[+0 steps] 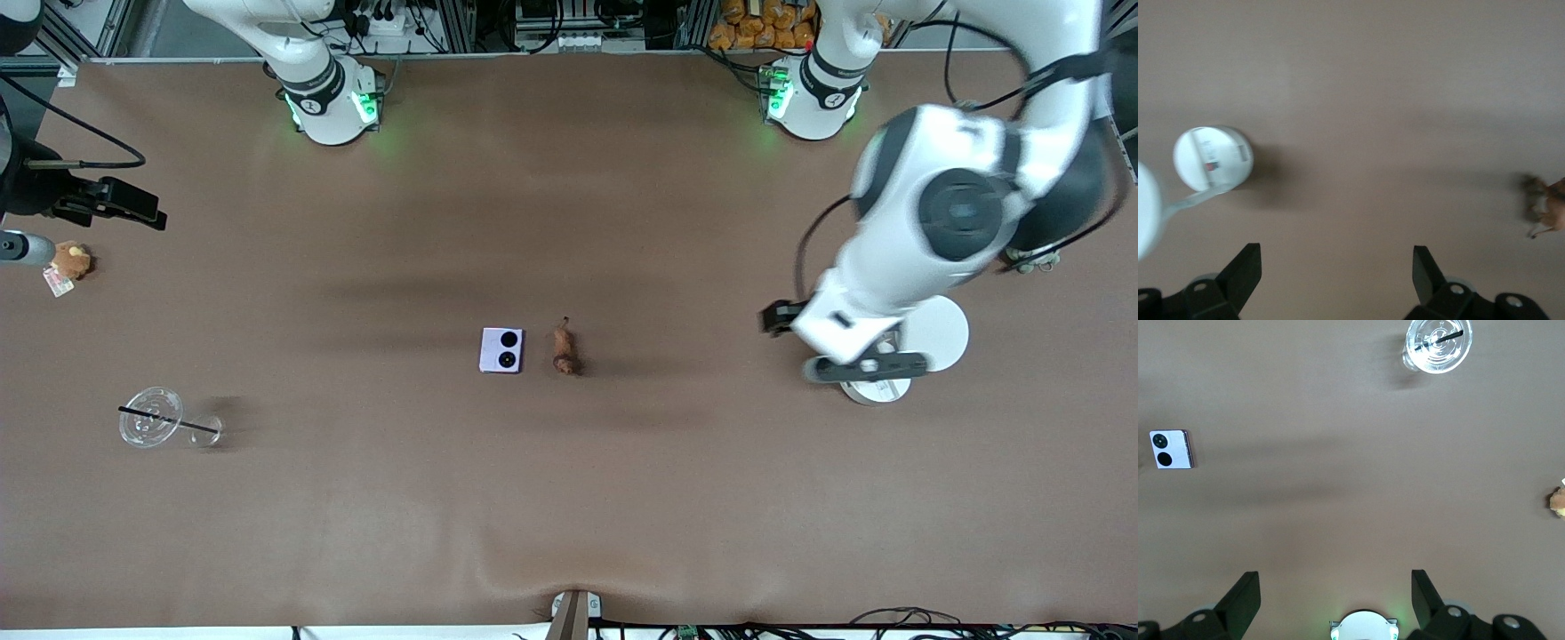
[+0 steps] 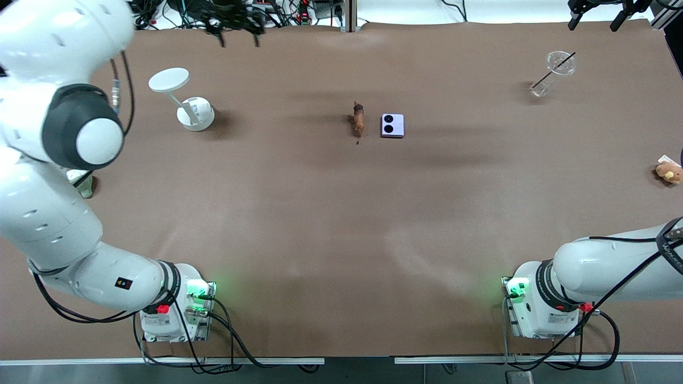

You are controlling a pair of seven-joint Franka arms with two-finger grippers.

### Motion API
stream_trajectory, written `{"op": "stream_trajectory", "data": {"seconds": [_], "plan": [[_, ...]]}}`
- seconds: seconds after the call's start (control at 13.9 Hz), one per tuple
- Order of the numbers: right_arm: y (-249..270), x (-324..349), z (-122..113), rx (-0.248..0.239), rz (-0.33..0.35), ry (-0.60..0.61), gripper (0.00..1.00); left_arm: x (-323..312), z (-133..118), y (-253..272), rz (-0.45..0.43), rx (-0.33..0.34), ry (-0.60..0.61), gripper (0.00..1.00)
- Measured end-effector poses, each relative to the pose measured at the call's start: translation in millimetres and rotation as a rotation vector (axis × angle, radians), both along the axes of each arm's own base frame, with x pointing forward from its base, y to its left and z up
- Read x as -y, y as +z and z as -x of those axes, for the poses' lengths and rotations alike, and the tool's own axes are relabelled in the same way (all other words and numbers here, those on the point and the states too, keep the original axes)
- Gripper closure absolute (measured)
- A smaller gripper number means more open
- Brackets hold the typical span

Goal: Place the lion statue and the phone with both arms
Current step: 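Move the left gripper over the brown lion figurine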

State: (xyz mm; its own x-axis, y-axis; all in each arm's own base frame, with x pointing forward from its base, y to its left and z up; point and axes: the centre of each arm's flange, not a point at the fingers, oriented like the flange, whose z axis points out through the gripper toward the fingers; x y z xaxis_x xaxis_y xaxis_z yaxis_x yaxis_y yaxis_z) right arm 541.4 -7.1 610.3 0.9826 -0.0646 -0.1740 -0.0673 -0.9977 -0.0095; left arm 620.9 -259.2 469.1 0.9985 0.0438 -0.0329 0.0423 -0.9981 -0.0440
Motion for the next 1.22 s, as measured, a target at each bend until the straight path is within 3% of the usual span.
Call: {"op": "stream_trajectory", "data": {"seconds": [0.36,0.72,1.22], "plan": [[-1.6,0.0,0.8,-0.012,0.0,0.0,0.0,80.2,2.7,-45.3,0.019,0.03,0.013,0.0],[-6.2,0.1,-0.8,-0.025,-0.001,0.0,0.0,152.8,13.3,-79.3,0.093,0.123,0.068,0.0],[-10.1,0.7,-0.1,-0.046,-0.001,-0.001,0.0,243.6,62.1,-124.4,0.146,0.144,0.099,0.0]]}}
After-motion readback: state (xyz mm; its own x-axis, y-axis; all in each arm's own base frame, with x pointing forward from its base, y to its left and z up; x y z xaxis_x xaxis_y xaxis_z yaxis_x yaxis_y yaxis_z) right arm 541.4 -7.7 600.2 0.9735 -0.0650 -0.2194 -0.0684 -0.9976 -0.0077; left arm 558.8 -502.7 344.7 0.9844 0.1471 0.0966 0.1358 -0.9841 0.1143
